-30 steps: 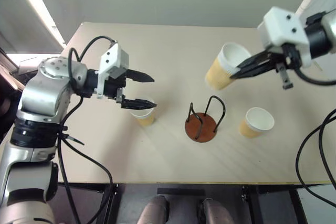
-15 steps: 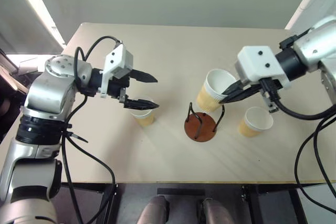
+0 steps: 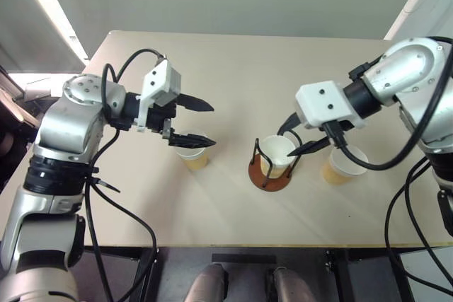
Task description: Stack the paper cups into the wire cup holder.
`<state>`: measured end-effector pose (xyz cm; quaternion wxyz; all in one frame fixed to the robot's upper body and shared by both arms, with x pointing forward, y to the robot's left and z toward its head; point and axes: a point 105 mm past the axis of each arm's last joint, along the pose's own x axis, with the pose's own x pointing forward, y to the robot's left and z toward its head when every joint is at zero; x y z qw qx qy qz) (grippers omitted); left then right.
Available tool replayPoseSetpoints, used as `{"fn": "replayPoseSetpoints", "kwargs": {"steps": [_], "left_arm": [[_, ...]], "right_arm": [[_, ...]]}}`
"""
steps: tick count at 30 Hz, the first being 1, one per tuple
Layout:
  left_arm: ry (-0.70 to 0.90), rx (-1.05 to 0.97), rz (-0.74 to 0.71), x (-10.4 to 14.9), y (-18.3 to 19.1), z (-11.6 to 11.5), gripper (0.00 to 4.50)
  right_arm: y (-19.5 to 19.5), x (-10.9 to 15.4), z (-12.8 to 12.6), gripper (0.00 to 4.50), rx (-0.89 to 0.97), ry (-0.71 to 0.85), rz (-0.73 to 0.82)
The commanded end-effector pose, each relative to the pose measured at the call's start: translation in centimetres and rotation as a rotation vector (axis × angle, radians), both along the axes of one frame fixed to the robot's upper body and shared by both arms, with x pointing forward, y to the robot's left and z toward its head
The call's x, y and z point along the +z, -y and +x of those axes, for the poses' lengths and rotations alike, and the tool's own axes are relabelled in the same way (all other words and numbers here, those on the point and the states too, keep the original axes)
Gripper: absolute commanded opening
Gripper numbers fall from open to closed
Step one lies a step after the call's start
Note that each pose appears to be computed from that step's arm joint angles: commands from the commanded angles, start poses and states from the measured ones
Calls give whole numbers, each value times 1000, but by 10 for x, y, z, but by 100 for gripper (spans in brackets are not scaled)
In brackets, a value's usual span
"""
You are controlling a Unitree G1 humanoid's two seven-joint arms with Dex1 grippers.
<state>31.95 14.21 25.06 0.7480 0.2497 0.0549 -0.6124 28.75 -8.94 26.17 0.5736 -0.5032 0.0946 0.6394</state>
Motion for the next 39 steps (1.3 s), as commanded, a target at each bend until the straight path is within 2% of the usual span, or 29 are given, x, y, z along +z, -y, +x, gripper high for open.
{"fn": "replayPoseSetpoints", "kwargs": {"steps": [1, 4, 7, 11, 16, 26, 37, 38, 39], "left_arm": [[93, 14, 52, 8, -3, -3, 450], [153, 35, 139, 3, -7, -7, 450], [211, 55, 233, -2, -12, -11, 450], [244, 35, 348, -12, -15, -19, 450], [236, 64, 451, -29, -21, -17, 450], [192, 108, 520, -52, -35, -5, 450], [165, 45, 525, -68, -26, -9, 450], [167, 38, 521, -68, -24, -9, 413], [168, 33, 517, -69, -23, -9, 396]], "right_arm": [[1, 21, 5, 361, -33, 66, 108], [9, 34, 15, 361, -108, 92, 205], [19, 43, 17, 361, -164, 55, 292], [29, 43, 1, 361, -150, -70, 327], [35, 34, -11, 361, -151, -187, 318], [31, 38, -11, 361, -162, -178, 330], [33, 36, -16, 361, -173, -174, 332], [34, 36, -16, 365, -175, -174, 333], [34, 35, -16, 365, -176, -173, 333]]}}
